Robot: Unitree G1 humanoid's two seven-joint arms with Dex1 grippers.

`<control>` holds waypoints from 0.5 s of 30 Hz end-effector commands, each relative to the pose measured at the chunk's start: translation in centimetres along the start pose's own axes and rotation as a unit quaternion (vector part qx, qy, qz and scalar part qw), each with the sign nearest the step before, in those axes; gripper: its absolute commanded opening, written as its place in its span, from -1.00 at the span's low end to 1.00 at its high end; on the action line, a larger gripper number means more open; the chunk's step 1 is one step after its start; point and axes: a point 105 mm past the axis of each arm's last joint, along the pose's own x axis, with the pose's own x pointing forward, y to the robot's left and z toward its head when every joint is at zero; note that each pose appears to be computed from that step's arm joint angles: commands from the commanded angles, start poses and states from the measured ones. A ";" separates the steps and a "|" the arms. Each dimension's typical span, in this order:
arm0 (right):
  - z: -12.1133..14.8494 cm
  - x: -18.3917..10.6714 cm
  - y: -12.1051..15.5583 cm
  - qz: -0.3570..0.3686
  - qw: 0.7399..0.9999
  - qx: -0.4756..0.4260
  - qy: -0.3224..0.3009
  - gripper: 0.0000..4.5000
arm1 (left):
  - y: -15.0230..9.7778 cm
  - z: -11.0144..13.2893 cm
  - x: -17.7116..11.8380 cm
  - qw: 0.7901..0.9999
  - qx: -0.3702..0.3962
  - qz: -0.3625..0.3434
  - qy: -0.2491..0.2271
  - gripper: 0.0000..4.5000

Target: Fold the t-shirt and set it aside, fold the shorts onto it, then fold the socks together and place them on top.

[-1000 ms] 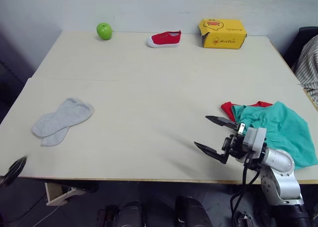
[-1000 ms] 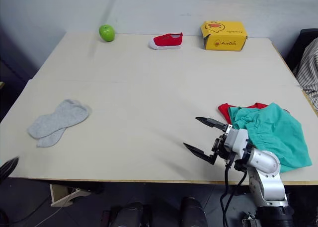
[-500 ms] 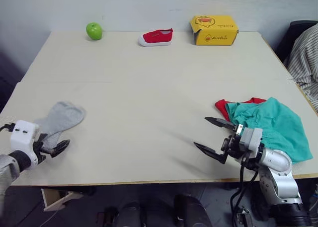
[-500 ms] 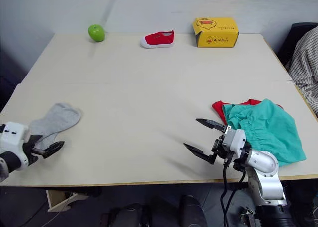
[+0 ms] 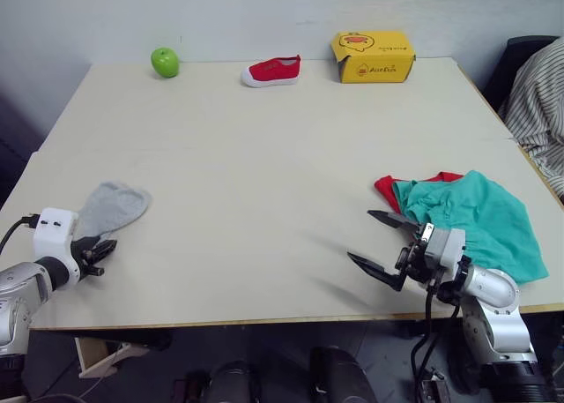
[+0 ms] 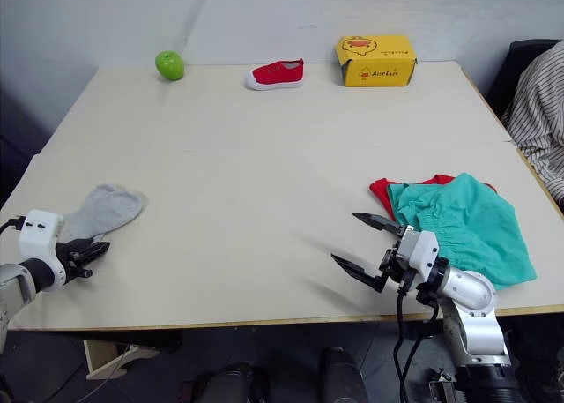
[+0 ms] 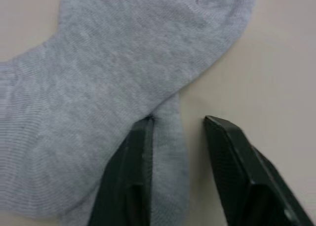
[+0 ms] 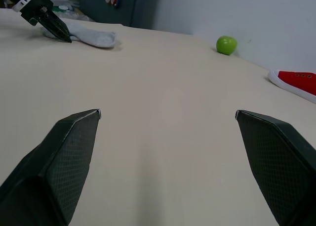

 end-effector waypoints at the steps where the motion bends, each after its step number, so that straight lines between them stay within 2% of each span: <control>1: 1.3 -0.5 -0.4 -0.004 1.000 -0.023 -0.012 1.00 | 0.4 -2.4 0.3 1.000 -0.003 -0.001 0.031 -0.82; 2: 1.4 -0.5 -0.4 -0.004 1.000 -0.023 -0.011 1.00 | 0.3 -2.3 0.4 1.000 0.000 -0.005 0.028 -0.95; 5: 1.5 -0.8 -0.3 -0.004 1.000 -0.023 -0.006 1.00 | -1.4 -0.7 1.0 0.997 0.036 -0.060 -0.016 -0.98; 7: 1.5 -1.1 -0.3 -0.003 1.000 -0.022 0.001 1.00 | -4.4 1.2 1.1 0.984 0.088 -0.143 -0.062 -0.98; 10: 1.5 -1.7 -0.4 0.001 1.000 -0.022 0.015 1.00 | -9.9 3.3 0.4 0.938 0.177 -0.274 -0.117 -0.98; 12: 1.5 -2.2 -0.5 0.002 0.999 -0.023 0.025 1.00 | -13.4 3.7 -0.5 0.894 0.242 -0.353 -0.136 -0.98; 15: 1.6 -2.7 -0.7 0.001 0.999 -0.023 0.032 1.00 | -16.5 3.7 -1.3 0.845 0.287 -0.424 -0.155 -0.98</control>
